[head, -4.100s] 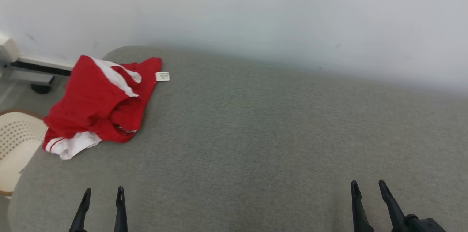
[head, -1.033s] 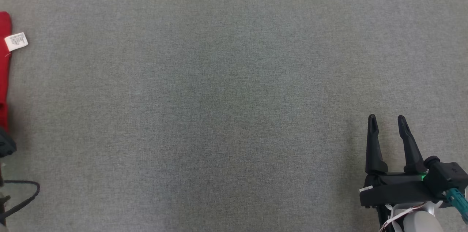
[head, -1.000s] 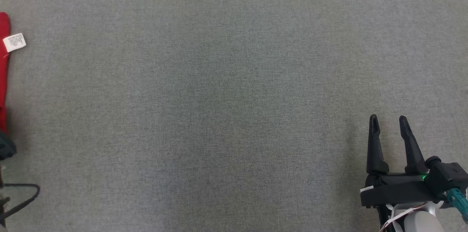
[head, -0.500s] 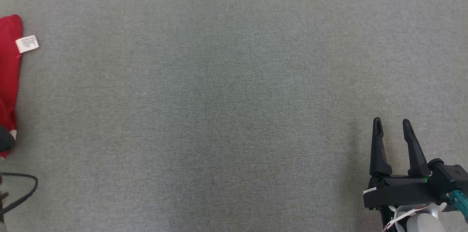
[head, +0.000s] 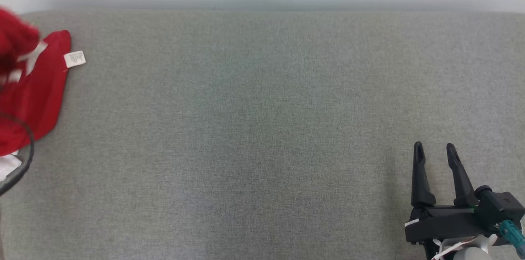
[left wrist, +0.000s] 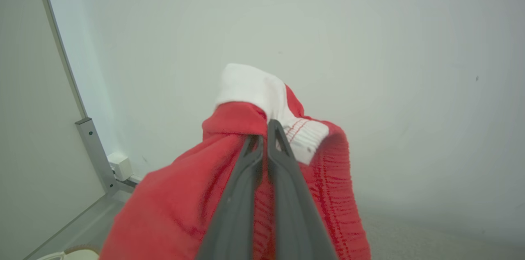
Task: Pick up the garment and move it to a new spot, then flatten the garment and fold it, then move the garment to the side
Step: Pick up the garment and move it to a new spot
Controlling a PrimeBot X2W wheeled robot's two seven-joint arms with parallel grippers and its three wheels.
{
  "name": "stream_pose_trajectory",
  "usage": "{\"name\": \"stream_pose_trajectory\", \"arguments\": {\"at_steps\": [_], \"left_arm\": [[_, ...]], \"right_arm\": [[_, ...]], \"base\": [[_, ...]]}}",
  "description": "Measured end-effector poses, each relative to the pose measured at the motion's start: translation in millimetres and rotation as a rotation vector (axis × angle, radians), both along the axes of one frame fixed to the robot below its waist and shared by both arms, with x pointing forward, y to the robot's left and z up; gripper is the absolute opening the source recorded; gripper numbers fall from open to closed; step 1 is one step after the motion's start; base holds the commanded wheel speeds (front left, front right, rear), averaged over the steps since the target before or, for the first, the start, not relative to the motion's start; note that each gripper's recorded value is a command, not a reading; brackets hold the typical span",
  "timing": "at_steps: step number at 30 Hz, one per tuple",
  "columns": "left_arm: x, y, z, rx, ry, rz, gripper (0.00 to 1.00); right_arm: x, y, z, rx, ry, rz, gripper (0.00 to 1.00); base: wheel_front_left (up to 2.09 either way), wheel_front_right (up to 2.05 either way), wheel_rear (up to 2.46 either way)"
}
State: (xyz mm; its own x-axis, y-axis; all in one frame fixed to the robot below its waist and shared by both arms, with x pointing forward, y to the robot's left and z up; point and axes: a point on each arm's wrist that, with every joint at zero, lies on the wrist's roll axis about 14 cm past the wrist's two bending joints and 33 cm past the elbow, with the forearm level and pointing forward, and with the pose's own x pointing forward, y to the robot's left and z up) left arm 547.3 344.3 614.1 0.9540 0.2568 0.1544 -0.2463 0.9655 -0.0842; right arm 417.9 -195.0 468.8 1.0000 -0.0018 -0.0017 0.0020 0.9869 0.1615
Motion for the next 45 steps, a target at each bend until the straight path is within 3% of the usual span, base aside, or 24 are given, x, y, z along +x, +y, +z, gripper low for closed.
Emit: {"name": "stream_pose_trajectory", "arguments": {"at_steps": [4,10,19,31,45], "left_arm": [[3.9,-22.9,50.1,0.032,-0.125,-0.066,0.00],[14.5,-90.0,99.5,0.013,-0.249,-0.228,0.00],[16.1,-221.9,129.5,-0.078,-0.321,-0.548,0.00],[-5.3,-379.8,80.4,-0.160,-0.184,-0.925,0.00],[-45.8,-408.3,-83.0,-0.223,0.201,-0.988,0.00]], "right_arm": [[-3.4,0.9,4.4,0.006,-0.010,0.002,1.00],[-13.4,-9.4,4.5,0.014,-0.005,-0.029,1.00],[-33.5,-33.6,4.3,0.029,0.004,-0.105,1.00],[-69.8,-75.9,6.4,0.025,0.013,-0.244,1.00],[-71.6,-77.5,0.7,0.023,0.033,-0.251,1.00]], "base": [[0.00,0.00,0.00],[0.00,0.00,0.00],[0.00,0.00,0.00],[0.00,0.00,0.00],[0.00,0.00,0.00]]}}
